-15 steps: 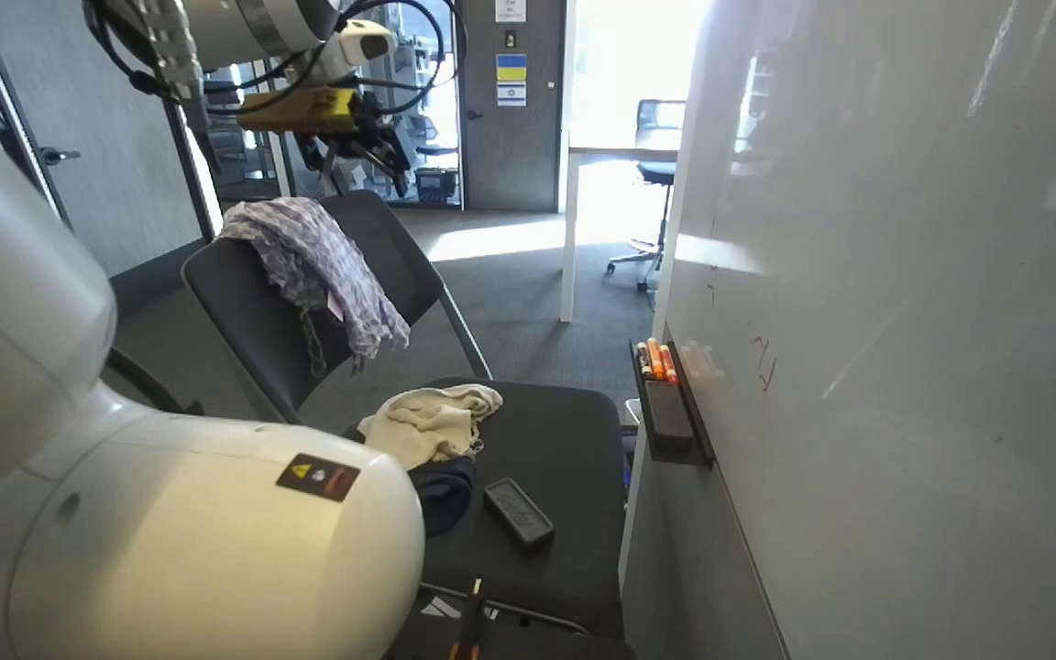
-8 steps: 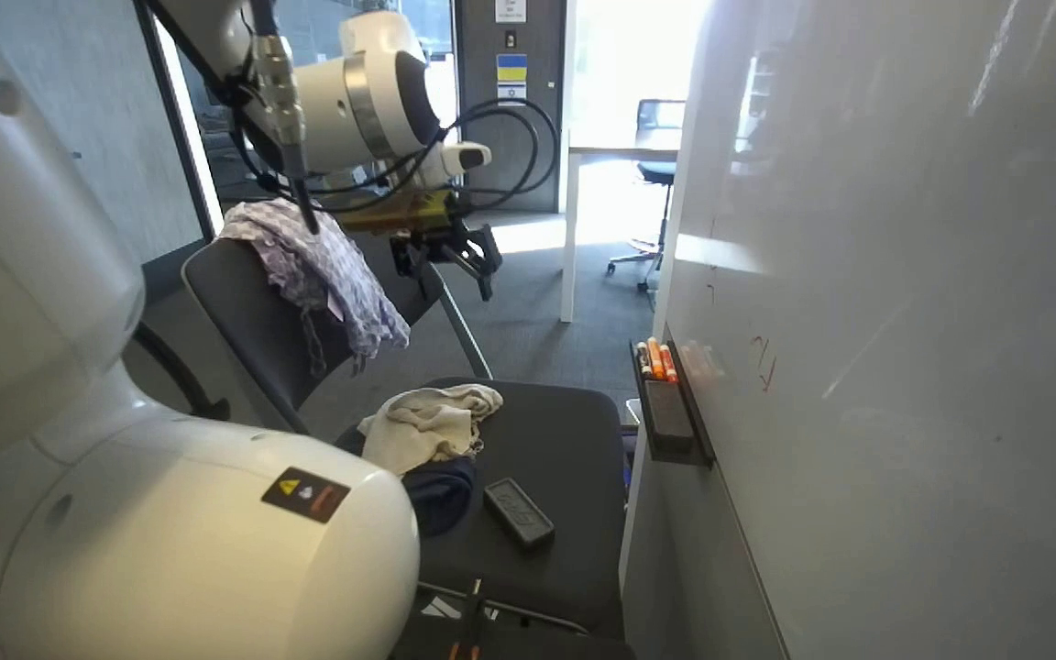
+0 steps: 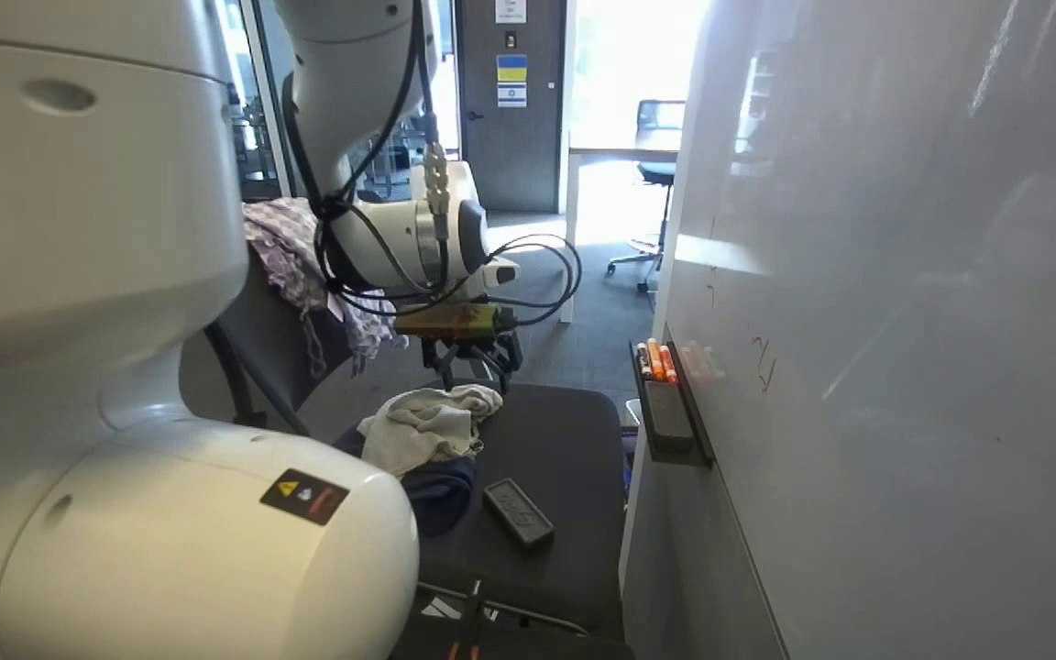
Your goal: Put the clothing over the backrest of the chair
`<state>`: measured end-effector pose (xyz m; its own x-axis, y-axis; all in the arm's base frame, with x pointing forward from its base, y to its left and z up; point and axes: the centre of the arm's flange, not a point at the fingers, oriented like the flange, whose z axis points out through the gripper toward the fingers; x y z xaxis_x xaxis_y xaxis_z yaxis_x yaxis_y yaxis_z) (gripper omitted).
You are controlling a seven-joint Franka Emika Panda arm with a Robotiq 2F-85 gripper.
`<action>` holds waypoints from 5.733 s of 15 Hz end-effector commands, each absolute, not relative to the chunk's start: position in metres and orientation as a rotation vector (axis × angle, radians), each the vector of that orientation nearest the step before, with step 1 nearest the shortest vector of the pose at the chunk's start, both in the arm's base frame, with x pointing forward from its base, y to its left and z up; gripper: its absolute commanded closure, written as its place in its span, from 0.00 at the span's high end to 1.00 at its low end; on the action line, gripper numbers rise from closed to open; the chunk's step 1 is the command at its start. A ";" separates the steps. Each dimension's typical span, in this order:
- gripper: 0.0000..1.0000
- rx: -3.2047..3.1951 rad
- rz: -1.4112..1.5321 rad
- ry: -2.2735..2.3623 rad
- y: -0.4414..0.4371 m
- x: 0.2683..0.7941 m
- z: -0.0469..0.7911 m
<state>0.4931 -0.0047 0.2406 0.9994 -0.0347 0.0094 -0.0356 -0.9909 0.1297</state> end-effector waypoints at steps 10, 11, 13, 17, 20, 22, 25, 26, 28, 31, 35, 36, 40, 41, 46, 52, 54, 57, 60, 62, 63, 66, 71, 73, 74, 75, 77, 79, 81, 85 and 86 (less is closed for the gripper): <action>1.00 3.106 0.001 0.338 -0.005 0.589 0.132; 1.00 3.116 -0.013 0.345 -0.003 0.592 0.125; 1.00 3.153 -0.073 0.324 -0.002 0.593 0.111; 1.00 3.200 -0.151 0.309 0.009 0.583 0.091; 0.74 3.189 -0.148 0.312 0.013 0.581 0.092; 0.59 3.191 -0.138 0.296 0.012 0.581 0.098; 0.36 3.199 -0.134 0.268 0.014 0.576 0.105; 0.30 3.196 -0.135 0.262 0.015 0.572 0.107; 0.14 3.196 -0.139 0.248 0.018 0.567 0.110; 0.06 3.204 -0.142 0.216 0.025 0.562 0.120; 0.09 3.205 -0.108 0.127 0.035 0.555 0.144; 0.09 3.201 -0.074 0.122 0.039 0.551 0.158; 0.09 3.160 0.067 0.103 0.057 0.531 0.227; 0.10 3.154 0.093 0.095 0.060 0.526 0.241; 0.11 3.108 0.260 0.046 0.073 0.499 0.312; 0.11 2.969 0.489 -0.070 0.068 0.464 0.400; 0.12 2.949 0.528 -0.098 0.069 0.454 0.420; 0.12 2.891 0.609 -0.120 0.074 0.437 0.457; 0.12 2.887 0.587 -0.133 0.080 0.424 0.482; 0.37 2.925 0.475 -0.109 0.079 0.425 0.474; 0.39 2.939 0.413 -0.113 0.077 0.427 0.465; 0.60 3.004 0.232 -0.071 0.069 0.439 0.422; 0.98 3.045 0.079 0.088 0.055 0.470 0.329; 1.00 3.074 0.077 0.158 0.054 0.483 0.297; 1.00 3.077 0.109 0.191 0.055 0.491 0.280; 1.00 3.084 0.122 0.220 0.057 0.498 0.266; 1.00 3.081 0.124 0.265 0.062 0.514 0.238; 1.00 3.093 0.089 0.282 0.060 0.525 0.212; 1.00 3.094 0.056 0.305 0.054 0.535 0.188; 1.00 3.049 0.062 0.333 0.041 0.563 0.153; 1.00 3.040 0.067 0.338 0.038 0.570 0.148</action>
